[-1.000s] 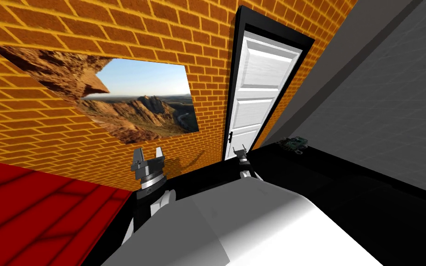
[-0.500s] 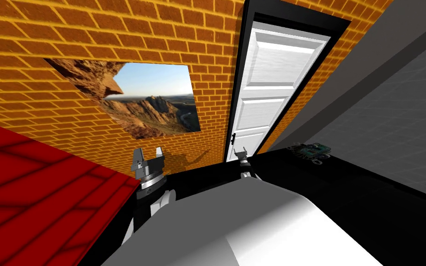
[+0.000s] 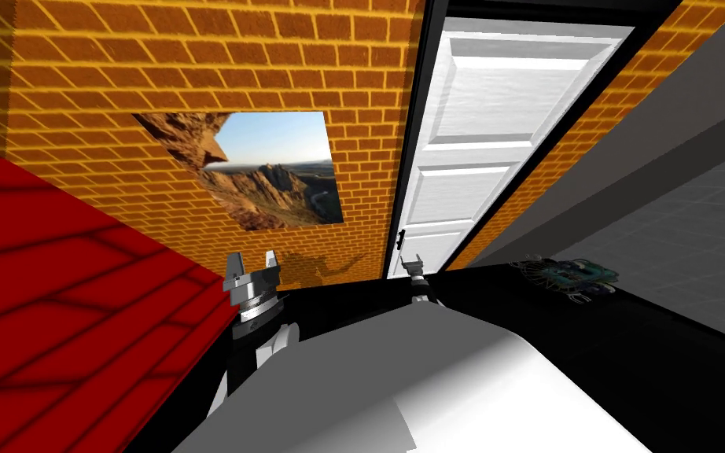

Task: Pull the door open

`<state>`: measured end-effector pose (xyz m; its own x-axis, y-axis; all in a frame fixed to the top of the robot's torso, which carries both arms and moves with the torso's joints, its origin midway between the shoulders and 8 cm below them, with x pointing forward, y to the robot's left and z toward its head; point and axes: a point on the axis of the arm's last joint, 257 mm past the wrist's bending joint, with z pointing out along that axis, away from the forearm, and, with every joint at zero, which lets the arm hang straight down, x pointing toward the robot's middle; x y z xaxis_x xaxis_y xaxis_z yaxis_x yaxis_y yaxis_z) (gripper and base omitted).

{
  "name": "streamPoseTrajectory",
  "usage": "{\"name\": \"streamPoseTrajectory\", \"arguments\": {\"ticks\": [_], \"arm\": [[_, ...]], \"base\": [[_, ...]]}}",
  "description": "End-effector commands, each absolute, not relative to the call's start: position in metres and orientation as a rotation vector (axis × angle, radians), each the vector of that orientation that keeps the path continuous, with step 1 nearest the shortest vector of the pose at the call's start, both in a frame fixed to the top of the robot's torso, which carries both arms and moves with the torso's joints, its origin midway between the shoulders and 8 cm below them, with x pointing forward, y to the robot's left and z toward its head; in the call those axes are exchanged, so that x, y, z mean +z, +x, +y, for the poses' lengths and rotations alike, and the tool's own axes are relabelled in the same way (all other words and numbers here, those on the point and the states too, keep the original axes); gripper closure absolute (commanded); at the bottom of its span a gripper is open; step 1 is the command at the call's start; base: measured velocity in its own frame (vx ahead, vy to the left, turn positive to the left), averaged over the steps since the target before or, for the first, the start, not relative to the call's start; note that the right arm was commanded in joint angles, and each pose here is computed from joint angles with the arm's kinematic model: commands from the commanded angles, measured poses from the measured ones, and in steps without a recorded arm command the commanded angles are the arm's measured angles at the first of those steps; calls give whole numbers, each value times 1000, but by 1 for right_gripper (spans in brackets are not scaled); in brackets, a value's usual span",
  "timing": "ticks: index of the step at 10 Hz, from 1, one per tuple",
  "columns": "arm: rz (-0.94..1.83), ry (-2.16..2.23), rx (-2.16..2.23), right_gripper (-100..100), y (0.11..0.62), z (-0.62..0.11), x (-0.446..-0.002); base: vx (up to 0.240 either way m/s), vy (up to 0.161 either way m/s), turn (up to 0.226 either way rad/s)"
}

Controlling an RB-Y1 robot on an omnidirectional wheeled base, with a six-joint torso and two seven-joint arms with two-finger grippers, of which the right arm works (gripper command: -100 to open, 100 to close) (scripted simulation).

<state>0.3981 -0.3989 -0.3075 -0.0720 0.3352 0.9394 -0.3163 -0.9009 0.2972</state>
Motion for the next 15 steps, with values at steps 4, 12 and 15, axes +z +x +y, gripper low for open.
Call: {"name": "streamPoseTrajectory", "arguments": {"ticks": [4, 12, 15], "arm": [[-109, 1859, 2021, -100, 389, -418, -336], [-317, 1952, 2002, -100, 370, -446, -374], [-400, 1979, 1991, -100, 361, -457, -387]], "base": [[7, -101, 195], [-10, -95, 181], [-11, -98, 181]]}}
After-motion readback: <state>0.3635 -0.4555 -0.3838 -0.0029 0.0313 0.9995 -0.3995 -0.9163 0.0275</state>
